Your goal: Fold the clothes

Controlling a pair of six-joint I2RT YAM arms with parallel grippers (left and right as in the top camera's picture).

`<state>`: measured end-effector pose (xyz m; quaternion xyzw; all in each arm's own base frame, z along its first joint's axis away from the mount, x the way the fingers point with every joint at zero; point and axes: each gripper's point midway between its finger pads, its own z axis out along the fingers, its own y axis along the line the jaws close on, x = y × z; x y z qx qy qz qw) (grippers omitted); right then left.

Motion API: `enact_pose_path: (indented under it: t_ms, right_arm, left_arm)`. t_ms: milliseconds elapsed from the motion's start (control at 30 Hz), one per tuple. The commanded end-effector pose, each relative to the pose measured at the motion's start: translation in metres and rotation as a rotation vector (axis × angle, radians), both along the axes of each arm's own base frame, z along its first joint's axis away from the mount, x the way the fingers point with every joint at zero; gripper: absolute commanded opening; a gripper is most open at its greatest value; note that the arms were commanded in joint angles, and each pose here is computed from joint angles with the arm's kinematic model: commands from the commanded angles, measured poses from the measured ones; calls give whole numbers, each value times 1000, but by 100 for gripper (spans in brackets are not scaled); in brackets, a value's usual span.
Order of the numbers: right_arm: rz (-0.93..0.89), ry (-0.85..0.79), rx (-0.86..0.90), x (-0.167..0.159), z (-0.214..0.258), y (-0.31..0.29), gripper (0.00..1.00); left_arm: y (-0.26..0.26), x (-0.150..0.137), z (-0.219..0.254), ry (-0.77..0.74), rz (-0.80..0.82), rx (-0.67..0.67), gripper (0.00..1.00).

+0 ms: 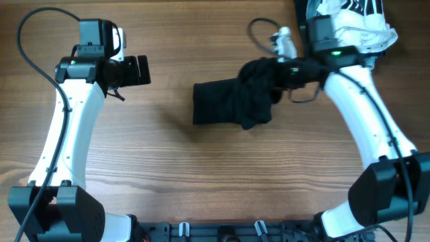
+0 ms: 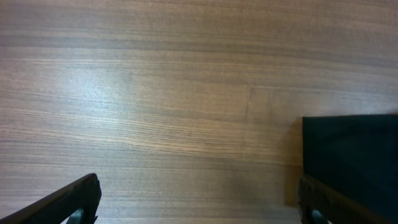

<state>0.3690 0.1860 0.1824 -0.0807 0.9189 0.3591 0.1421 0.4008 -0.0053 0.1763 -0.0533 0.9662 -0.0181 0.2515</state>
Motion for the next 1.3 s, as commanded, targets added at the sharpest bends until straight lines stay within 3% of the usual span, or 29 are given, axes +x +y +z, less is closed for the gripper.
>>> enact_pose_path:
  t_ms: [0,300,633,867,967,1133,1267]
  right_arm:
    - [-6,-16,-26,-3,5,32,4]
    - [104,5,-56,-14,-37,100,6]
    - [247,-7,22,-28,-61,157,48]
    - [330,-42,122,-33,-41,171,54]
    - [353,-75,127,-30,-23,167,62]
    - [317,-140,68,-16,7,144,70]
    - [268,-145,-40,-9,6,128,73]
  left_arm:
    - [10,4,5,-20,29,19,100]
    - [21,4,5,-22,55,19,100]
    - [21,4,5,-23,56,19,100]
    - [21,4,5,-23,56,19,100]
    - [21,4,5,-23,56,19,100]
    - [21,4,5,-25,56,19,100]
    - [21,6,6,-31,57,19,100]
